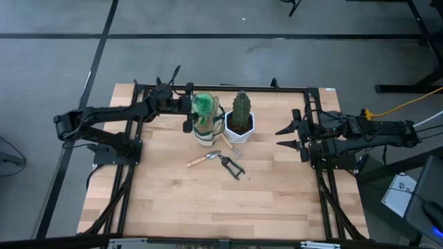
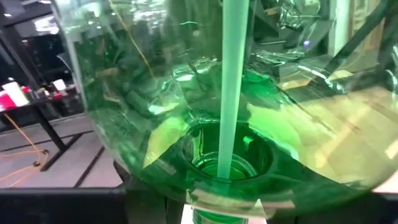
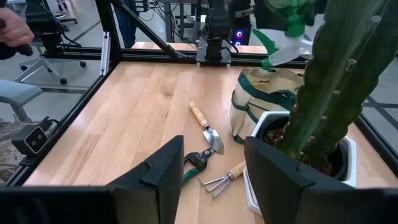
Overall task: Pick & Place Garden tools in Gardening bag
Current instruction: Put the green spray bottle into the gardening bag
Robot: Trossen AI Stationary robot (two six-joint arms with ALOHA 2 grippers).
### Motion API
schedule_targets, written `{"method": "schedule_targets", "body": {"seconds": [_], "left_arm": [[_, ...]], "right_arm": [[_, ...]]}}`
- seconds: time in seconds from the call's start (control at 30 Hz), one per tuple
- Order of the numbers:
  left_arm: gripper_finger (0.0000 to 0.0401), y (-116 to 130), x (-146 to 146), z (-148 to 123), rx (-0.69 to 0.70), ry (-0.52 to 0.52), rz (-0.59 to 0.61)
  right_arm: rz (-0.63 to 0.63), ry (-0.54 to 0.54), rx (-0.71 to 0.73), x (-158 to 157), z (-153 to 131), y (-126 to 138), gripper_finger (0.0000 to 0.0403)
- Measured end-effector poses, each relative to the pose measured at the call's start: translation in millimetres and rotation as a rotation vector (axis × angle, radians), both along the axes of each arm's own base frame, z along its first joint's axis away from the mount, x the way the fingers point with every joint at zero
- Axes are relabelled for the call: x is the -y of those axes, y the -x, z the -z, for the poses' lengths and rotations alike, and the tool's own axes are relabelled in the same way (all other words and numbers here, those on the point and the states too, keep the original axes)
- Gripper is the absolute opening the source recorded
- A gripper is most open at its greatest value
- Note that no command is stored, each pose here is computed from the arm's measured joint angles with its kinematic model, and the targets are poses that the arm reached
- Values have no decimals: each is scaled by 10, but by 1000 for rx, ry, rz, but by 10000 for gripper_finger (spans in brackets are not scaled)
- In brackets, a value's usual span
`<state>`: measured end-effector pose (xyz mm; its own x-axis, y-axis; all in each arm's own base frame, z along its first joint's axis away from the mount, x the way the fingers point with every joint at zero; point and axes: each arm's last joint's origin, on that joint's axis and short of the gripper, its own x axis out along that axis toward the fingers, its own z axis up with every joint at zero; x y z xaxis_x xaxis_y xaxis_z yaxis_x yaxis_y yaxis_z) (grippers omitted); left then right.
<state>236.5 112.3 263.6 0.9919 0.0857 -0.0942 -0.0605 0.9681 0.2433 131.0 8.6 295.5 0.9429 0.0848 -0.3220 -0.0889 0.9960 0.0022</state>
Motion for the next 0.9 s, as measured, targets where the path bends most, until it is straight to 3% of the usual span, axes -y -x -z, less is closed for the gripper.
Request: {"method": "schedule_targets", "body": {"seconds": [0.5,0.9], "left_arm": [[153,-139,-202,381,-121,95,-8],[150,-107,-354,513,-140,405,-110]], "right_arm": [[0,0,1,0,-1,0,172],[0,0,0,0,0,0,172]]}}
